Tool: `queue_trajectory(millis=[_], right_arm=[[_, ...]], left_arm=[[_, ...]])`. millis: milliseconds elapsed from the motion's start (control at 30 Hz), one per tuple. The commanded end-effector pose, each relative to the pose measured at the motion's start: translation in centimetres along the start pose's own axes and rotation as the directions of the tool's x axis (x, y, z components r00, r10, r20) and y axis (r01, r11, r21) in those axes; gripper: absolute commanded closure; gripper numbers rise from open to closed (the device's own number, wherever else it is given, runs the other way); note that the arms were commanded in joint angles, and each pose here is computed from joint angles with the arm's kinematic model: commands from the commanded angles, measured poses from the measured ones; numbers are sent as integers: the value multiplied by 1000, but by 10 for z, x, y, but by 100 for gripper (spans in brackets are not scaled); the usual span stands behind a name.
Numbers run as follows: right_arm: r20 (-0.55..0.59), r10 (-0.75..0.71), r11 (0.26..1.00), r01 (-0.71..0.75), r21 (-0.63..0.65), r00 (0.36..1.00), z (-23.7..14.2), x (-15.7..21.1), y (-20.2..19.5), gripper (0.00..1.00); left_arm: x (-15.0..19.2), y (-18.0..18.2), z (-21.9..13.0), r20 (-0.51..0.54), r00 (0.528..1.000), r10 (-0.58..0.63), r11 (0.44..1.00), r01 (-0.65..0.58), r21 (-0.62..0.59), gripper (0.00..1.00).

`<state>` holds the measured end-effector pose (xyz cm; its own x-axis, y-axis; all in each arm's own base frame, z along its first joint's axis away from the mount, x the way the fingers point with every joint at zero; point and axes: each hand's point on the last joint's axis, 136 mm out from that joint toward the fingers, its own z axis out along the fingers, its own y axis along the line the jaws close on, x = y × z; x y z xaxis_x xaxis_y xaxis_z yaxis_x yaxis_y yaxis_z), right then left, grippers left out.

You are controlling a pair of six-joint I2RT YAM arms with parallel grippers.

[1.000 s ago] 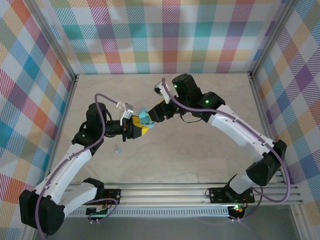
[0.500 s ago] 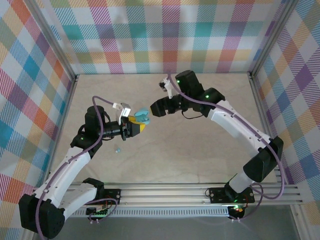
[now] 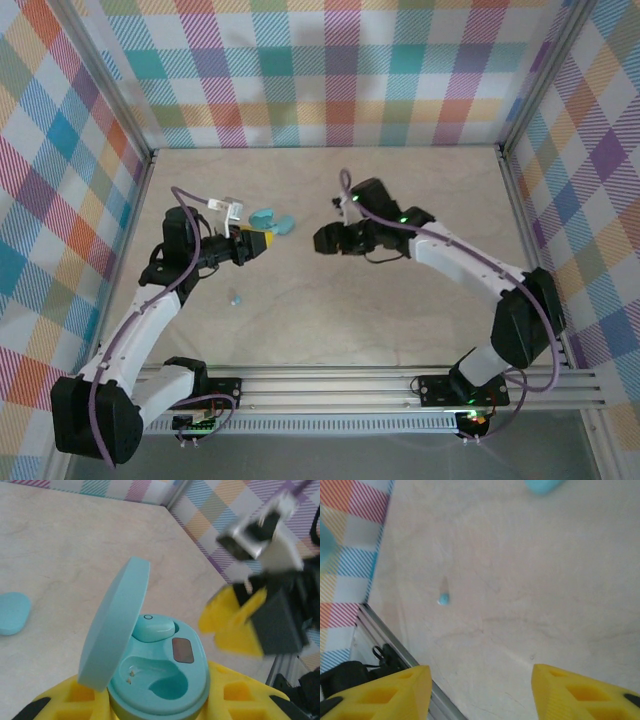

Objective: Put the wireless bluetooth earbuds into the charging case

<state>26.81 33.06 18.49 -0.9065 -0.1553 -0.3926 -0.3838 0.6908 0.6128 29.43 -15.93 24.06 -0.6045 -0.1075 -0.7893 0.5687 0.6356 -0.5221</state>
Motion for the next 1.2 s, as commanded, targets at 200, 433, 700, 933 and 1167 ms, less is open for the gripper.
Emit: queue_trajectory(millis=[200,433,700,933,1167], right_arm=[[-24,-44,996,46,77,999,107,50,42,62],[-36,48,996,-45,71,998,166,84,57,68],[-24,13,989,-9,150,1000,208,80,69,63],[-29,-49,976,54,210,998,229,78,79,61],[-46,-59,964,69,256,997,238,78,72,63]], left_arm=[[-42,22,-24,50,999,8,996,-4,-85,100],[-52,33,-28,67,998,-4,995,10,-98,100],[-54,42,-26,64,997,-31,996,36,-82,100],[-51,48,-26,66,997,-40,997,45,-70,100],[-54,47,-26,77,996,-45,997,49,-52,100]])
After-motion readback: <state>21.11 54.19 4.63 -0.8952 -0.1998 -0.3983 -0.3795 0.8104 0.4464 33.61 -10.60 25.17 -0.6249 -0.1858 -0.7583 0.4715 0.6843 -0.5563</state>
